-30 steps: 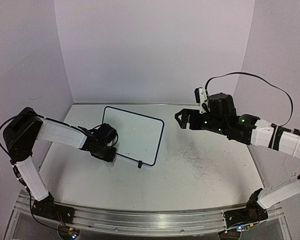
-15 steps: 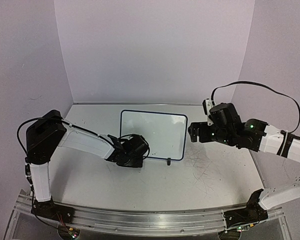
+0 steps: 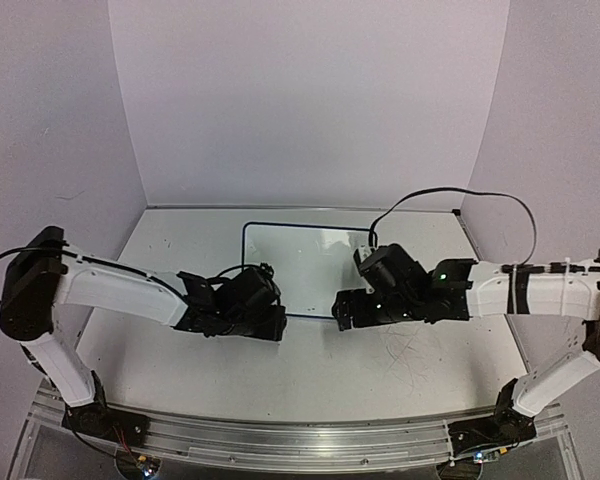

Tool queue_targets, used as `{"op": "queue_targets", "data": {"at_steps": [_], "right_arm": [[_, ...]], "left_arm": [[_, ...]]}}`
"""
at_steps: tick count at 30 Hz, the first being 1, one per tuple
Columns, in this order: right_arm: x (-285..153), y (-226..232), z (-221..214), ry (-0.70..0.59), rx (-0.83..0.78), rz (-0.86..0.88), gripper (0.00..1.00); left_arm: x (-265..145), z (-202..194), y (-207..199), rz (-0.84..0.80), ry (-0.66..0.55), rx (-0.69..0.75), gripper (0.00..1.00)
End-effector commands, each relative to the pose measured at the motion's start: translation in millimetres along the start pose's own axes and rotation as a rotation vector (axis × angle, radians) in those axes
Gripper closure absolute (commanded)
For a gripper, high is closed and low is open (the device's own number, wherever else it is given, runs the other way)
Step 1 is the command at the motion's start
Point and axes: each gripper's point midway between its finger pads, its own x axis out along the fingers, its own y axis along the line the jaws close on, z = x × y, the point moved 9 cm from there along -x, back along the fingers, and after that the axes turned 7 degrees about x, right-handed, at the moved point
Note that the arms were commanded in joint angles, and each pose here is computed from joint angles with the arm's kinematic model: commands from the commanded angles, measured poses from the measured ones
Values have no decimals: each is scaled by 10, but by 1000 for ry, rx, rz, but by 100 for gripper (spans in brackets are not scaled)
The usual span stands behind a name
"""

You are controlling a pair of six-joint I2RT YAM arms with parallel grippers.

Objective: Write a sentence on the whiteboard
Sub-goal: Move the whiteboard to the center of the board.

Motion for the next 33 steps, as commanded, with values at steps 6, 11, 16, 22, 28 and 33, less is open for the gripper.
{"op": "queue_targets", "data": {"at_steps": [6,11,16,22,28,33], "right_arm": [[644,90,-291,88,56,-64,26],[838,102,-315,76,35,-105,43],[970,96,-308,38,63,-160,44],[1120,60,-304,-19,58,-229,51],[1111,-6,-264,-90,53,-289,65],[1160,-69,-254,-105,45,-313,73]], "left_arm": [[-662,494,588,-103,-220,-52,21],[-818,626,1015,-140,-338,-126,17],[-854,663,1162,-120,-362,-143,16],[-907,712,1172,-138,-404,-137,15],[-900,700,1166,-149,-407,-137,13],[-838,720,1126,-173,-385,-116,11]]}}
